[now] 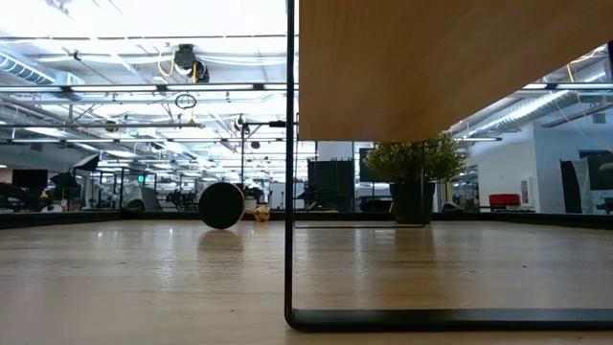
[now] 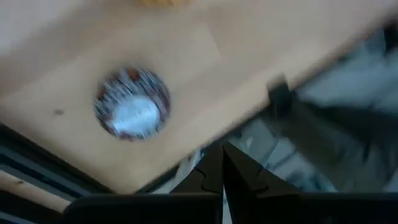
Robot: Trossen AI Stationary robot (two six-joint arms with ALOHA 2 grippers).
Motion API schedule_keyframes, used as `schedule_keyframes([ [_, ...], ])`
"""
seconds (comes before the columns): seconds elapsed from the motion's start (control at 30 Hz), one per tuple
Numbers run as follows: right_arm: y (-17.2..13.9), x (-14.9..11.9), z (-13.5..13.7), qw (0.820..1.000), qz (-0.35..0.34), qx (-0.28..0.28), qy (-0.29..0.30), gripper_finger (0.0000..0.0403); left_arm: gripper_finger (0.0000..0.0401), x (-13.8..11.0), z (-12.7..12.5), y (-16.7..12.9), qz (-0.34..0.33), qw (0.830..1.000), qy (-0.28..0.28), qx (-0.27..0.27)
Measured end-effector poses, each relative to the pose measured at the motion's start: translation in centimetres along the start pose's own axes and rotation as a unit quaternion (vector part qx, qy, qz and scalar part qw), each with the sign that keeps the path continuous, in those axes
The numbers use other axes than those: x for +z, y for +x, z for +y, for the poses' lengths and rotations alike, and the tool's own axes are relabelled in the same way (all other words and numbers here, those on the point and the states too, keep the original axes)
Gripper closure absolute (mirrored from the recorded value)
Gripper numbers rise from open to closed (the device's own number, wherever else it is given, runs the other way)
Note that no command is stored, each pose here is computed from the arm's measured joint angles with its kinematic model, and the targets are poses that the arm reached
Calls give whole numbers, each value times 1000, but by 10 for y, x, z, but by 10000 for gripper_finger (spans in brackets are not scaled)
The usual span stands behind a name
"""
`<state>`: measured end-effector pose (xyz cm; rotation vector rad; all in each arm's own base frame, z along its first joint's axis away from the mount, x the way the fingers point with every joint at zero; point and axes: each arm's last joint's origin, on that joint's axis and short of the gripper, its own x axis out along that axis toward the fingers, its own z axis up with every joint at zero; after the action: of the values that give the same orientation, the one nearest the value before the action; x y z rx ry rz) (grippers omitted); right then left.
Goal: Pick & Place candle stick holders
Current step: Put the red patterned scented candle on the shelf
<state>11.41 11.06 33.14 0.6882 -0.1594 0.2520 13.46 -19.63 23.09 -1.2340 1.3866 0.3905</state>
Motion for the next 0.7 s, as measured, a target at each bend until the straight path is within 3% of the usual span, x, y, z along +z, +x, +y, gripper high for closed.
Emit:
schedule_keyframes([
  [0.23, 0, 0, -1, 1000, -5, -9, -6, 148, 392, -17, 7, 3, 22, 993, 115, 5],
  [0.37, 0, 1, -2, 999, -19, -37, -15, 148, 397, -13, 2, 14, 20, 979, 193, 57],
  [0.47, 0, 2, -4, 997, -33, -65, -16, 148, 398, -15, -9, 22, -2, 955, 271, 120],
  [0.6, -1, 3, -7, 991, -59, -118, -17, 148, 399, -32, -27, 30, -39, 899, 386, 203],
  [0.7, -2, 5, -9, 985, -77, -153, -14, 148, 396, -51, -34, 30, -66, 869, 438, 221],
])
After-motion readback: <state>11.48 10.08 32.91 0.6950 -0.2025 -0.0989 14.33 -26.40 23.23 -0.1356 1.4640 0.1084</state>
